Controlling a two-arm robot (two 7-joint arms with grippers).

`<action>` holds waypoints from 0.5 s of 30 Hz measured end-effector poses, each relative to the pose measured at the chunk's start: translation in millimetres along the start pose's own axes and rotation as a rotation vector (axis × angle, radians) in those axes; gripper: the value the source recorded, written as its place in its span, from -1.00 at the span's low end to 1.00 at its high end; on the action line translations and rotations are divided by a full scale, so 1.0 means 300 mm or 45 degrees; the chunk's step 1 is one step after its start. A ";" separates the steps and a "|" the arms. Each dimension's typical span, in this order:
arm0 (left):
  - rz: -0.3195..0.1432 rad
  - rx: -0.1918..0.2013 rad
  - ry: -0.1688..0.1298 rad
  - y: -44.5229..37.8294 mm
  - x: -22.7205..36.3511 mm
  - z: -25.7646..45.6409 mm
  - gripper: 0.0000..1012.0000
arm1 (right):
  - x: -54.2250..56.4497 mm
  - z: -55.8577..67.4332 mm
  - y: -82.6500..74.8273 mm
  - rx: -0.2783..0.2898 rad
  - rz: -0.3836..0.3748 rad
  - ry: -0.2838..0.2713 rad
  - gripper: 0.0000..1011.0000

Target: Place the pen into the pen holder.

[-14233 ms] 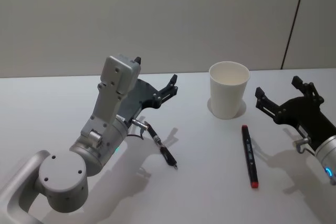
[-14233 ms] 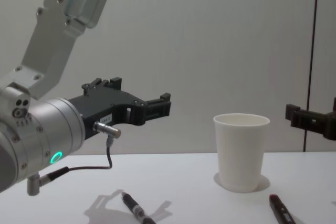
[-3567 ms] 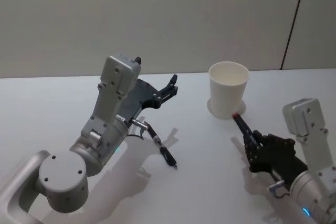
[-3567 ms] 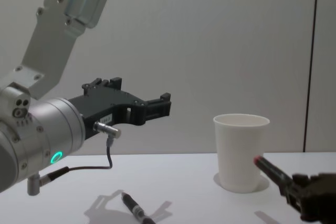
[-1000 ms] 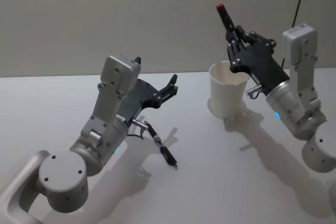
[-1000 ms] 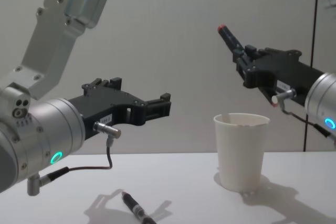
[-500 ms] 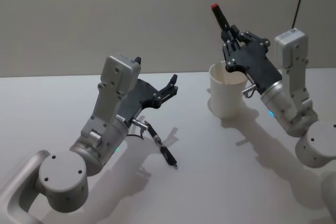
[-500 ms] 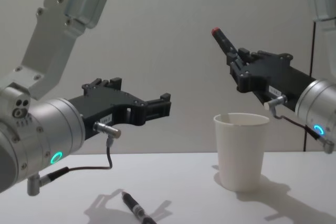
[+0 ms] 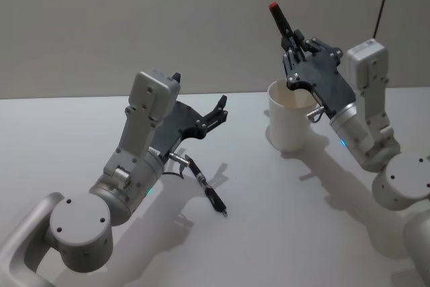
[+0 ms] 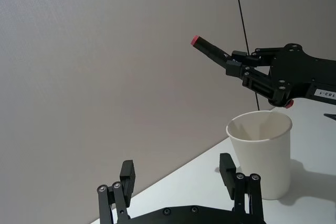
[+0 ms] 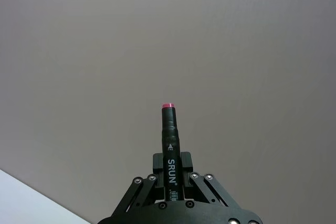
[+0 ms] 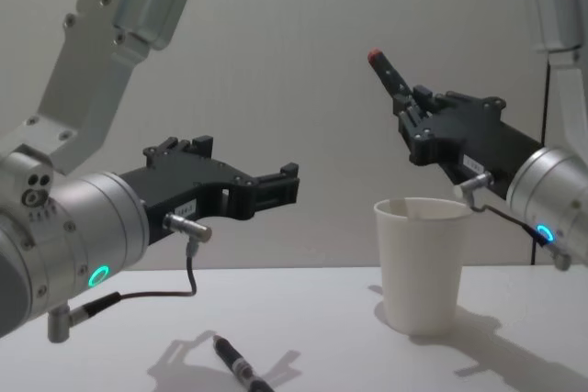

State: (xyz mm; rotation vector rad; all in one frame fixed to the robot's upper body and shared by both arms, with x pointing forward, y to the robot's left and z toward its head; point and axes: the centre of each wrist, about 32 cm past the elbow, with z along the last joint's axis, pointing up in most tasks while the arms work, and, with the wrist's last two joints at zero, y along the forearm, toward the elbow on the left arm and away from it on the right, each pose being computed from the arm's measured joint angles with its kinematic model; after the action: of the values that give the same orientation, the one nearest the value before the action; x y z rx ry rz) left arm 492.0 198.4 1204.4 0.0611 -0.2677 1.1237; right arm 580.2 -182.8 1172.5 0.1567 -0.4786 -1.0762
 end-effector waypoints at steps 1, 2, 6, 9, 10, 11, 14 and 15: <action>0.000 0.000 0.000 0.000 0.000 0.000 0.98 | 0.000 -0.002 0.001 0.002 0.000 0.000 -0.65; 0.000 0.000 0.000 0.000 0.000 0.000 0.98 | -0.001 -0.005 0.003 0.001 0.000 0.000 -0.65; 0.000 0.000 0.000 0.000 0.000 0.000 0.98 | -0.004 -0.017 0.011 0.005 0.002 0.003 -0.65; 0.000 0.000 0.000 0.000 0.000 0.000 0.98 | -0.008 -0.025 0.018 0.009 0.004 0.007 -0.65; 0.000 0.000 0.000 0.000 0.000 0.000 0.98 | -0.010 -0.027 0.020 0.008 0.004 0.008 -0.65; 0.000 0.000 0.000 0.000 0.000 0.000 0.98 | -0.011 -0.029 0.021 0.008 0.005 0.010 -0.65; 0.000 0.000 0.000 0.000 0.000 0.000 0.98 | -0.013 -0.034 0.025 0.009 0.006 0.014 -0.65; 0.000 0.000 0.000 0.000 0.000 0.000 0.98 | -0.015 -0.037 0.027 0.009 0.006 0.017 -0.65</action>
State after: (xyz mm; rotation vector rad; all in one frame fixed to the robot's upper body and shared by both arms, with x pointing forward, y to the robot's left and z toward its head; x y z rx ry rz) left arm 492.0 198.4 1204.4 0.0611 -0.2677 1.1237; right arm 590.0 -176.4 1164.2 0.1685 -0.4708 -1.0686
